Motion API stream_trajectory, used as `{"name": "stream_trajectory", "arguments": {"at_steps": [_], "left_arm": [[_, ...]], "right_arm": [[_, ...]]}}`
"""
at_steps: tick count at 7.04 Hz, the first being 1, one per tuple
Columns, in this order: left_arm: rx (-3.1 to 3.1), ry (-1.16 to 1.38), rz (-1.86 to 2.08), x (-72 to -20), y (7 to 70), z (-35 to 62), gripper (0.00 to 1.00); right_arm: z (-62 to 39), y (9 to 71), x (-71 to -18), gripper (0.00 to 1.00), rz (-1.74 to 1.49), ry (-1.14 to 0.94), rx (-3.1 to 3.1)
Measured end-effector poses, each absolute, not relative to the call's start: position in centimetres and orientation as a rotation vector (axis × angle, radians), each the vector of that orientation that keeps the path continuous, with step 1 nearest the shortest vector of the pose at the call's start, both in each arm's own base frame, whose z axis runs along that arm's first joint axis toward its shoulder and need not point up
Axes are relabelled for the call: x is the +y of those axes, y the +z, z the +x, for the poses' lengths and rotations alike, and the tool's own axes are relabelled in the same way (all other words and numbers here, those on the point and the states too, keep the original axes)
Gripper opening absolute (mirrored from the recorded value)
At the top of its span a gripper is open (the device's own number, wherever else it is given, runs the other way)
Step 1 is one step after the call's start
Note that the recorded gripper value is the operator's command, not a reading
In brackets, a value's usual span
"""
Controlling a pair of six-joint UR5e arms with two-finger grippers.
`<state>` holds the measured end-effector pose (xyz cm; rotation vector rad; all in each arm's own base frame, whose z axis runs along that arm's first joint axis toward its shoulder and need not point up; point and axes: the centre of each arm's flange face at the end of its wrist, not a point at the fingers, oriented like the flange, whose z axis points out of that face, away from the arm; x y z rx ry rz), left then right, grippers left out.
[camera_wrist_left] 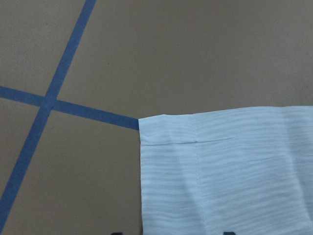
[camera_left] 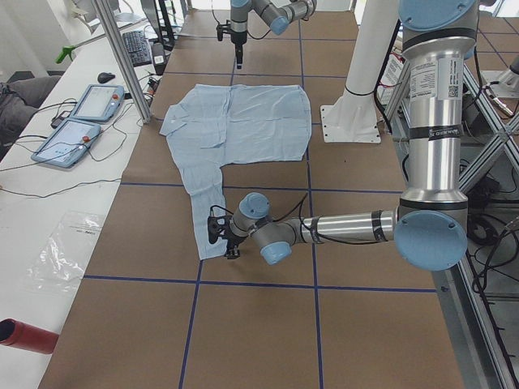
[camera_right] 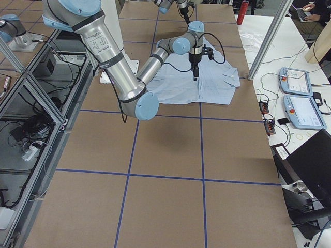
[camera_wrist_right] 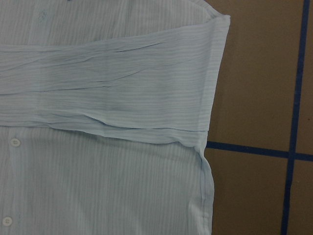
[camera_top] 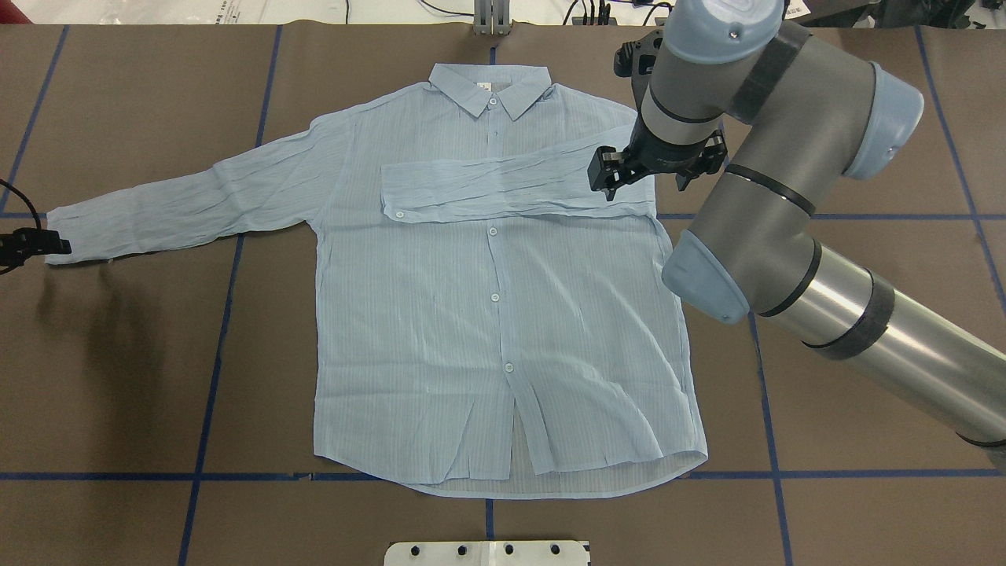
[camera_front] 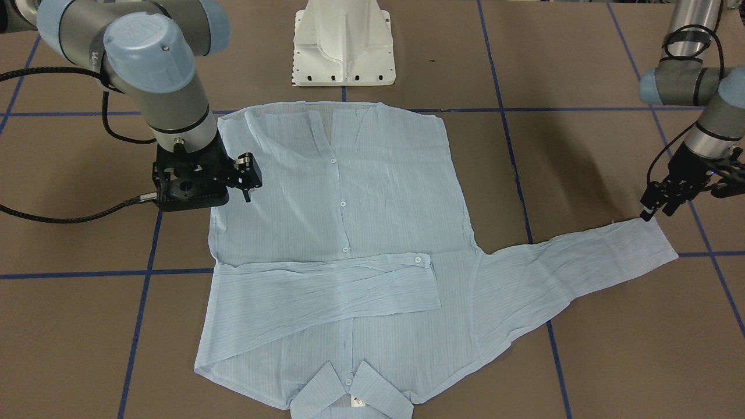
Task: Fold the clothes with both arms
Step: 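Release the sleeve and raise the right gripper while the left gripper grasps the other cuff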
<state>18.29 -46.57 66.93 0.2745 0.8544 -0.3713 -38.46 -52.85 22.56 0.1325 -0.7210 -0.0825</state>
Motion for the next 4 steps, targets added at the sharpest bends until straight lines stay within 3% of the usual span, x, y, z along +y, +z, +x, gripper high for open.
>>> {"name": "stream_trajectory", "arguments": {"at_steps": [1,4], "left_arm": [[0.851,-0.371,0.273,-46.75,66.92,18.48,0.51],[0.846,-0.369,0.268,-47.02,66.84,18.83,0.49]], "right_arm": [[-38.4,22.8,-52.81,1.0,0.13,-0.082,-0.72],[-38.08,23.44,-52.43,1.0,0.127,-0.082,-0.72]]}}
